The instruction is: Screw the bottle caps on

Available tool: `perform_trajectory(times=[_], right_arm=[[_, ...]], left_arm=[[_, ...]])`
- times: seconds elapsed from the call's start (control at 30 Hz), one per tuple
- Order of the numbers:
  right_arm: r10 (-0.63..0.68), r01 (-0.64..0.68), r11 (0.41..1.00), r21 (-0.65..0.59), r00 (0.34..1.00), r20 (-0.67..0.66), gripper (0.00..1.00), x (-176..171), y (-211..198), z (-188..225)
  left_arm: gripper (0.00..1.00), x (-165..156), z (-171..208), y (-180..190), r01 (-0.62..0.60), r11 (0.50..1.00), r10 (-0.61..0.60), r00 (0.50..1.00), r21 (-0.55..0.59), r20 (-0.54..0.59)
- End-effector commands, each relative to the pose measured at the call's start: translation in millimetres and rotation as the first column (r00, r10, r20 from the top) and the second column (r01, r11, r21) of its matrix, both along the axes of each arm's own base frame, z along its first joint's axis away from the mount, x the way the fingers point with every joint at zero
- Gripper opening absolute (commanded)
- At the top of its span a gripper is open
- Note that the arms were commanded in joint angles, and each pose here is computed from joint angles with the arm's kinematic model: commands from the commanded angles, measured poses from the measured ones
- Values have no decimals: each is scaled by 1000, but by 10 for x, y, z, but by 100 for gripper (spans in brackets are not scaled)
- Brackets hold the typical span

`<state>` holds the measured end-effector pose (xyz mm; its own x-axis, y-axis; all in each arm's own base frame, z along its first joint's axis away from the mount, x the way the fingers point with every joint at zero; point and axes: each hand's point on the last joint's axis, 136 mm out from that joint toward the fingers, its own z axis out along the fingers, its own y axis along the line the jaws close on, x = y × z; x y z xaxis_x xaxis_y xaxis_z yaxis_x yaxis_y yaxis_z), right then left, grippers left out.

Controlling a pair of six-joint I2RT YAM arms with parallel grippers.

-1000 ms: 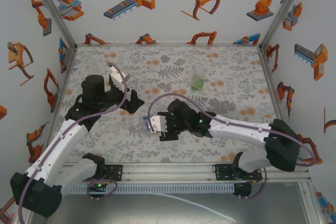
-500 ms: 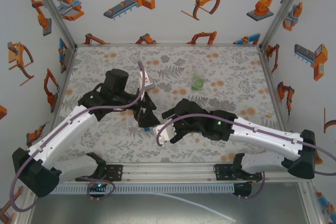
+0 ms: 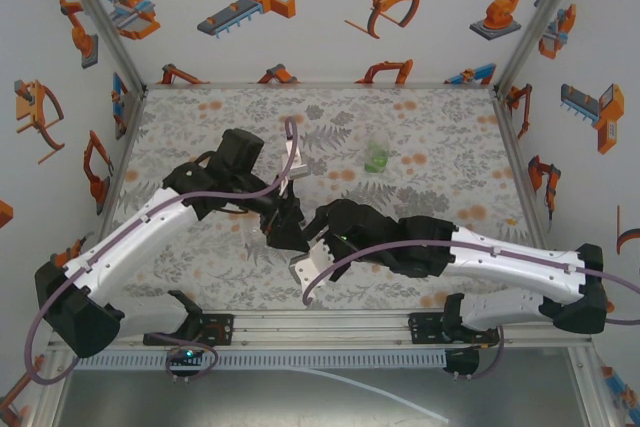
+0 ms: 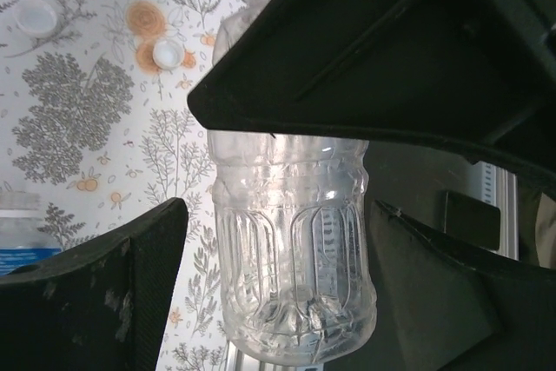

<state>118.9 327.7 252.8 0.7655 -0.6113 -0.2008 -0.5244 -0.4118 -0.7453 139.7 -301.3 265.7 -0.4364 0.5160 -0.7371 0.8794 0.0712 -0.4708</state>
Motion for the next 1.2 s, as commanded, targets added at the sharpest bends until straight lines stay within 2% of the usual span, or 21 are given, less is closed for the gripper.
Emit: perform_trajectory(times=[0.0,0.13,0.37,0.77,0.8,0.9,1.0,1.17], right_arm=[[-11,10,1000,18,999,49,50,32,19,165],[-20,19,1000,20,999,42,50,21,34,192],[-21,18,999,48,998,54,50,-23,72,273],[-20,15,998,59,996,82,51,-79,82,334],[-22,16,998,65,996,84,54,-79,84,342],[-36,30,997,69,996,83,72,-69,84,319],[-80,74,993,97,995,55,81,-44,75,344],[-137,138,973,183,990,-19,84,-41,62,325]], left_arm=[[78,-113,41,-3,48,999,-48,999,0,-16],[78,-110,7,-39,54,998,-54,998,17,-12],[68,-116,-3,-94,74,997,-74,997,21,-8],[44,-218,3,-70,78,997,-78,997,14,11],[43,-209,-6,-60,72,997,-72,997,11,22],[38,-186,-36,-35,56,998,-57,997,12,54],[34,-142,-78,-15,30,999,-32,996,19,80],[32,-36,-109,-14,-39,999,39,991,-5,126]])
